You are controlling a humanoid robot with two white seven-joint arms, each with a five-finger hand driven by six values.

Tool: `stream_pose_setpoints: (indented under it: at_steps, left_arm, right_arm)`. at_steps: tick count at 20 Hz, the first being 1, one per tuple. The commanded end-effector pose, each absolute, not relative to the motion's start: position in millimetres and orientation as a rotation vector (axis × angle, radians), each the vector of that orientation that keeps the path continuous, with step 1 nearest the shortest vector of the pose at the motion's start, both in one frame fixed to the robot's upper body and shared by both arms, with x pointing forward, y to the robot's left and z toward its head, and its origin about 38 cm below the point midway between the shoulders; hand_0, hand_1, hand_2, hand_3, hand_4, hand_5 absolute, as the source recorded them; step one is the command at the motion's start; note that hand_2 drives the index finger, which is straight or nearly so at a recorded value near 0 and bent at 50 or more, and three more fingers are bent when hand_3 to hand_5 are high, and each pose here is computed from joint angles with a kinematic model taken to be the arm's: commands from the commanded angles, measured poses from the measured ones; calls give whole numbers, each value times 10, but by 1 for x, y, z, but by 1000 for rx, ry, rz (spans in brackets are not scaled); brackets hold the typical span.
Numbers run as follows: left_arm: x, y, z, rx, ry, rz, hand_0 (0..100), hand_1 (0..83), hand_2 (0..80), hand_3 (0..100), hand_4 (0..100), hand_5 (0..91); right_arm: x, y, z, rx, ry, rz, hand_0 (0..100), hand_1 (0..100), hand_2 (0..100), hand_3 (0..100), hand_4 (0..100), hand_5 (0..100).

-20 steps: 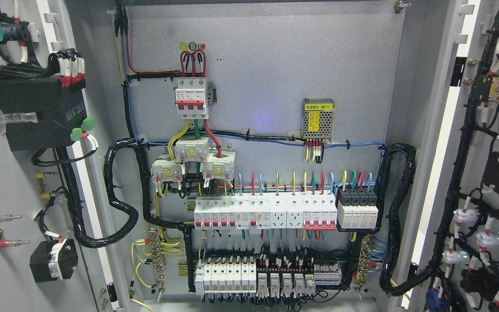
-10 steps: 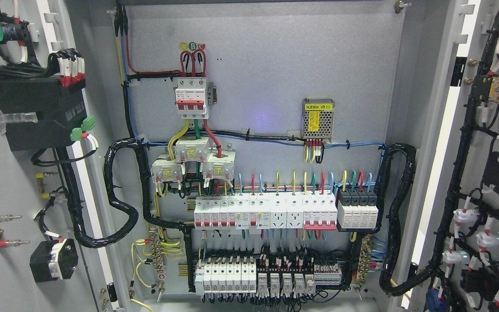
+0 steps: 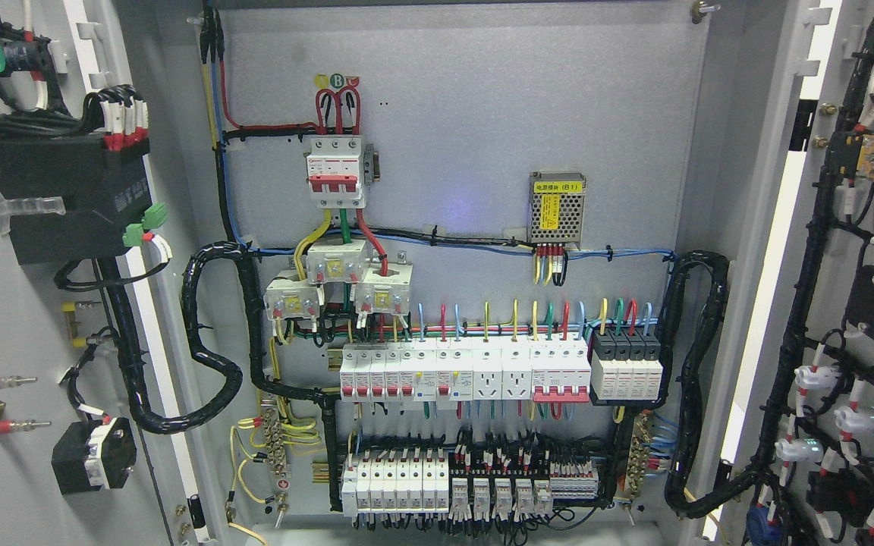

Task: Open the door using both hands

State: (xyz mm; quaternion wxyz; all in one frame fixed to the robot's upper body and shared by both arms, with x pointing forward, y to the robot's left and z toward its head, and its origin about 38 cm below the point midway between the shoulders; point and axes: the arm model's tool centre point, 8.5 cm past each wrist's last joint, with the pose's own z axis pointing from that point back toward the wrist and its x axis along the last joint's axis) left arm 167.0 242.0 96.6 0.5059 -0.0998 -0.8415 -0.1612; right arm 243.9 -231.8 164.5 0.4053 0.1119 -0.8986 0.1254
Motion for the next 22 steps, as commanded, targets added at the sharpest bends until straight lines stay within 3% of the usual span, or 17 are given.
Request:
stream_pose_setpoints:
  at_steps: [1,5,10,22]
  left_arm:
    - [180,253,127,-198,-2168,-440,0,0,0,0,43,0]
    - [189,252,134,-195,-2204,-447,0,0,0,0,43,0]
    - [200,256,149,-170,-2286,-465,0,0,0,0,43,0]
    - [216,266,181,-142,-2507,-439,0,0,0,0,43,0]
  right_arm:
    - [242,-251,182,236,-2327,372,0,0,0,0,0,0]
    - [243,-257,184,218,-2327,386,0,0,0,0,0,0]
    - [244,-273,190,235,-2344,303,0,0,0,0,0,0]
    - [242,-286,203,278,-2337,368,0,0,0,0,0,0]
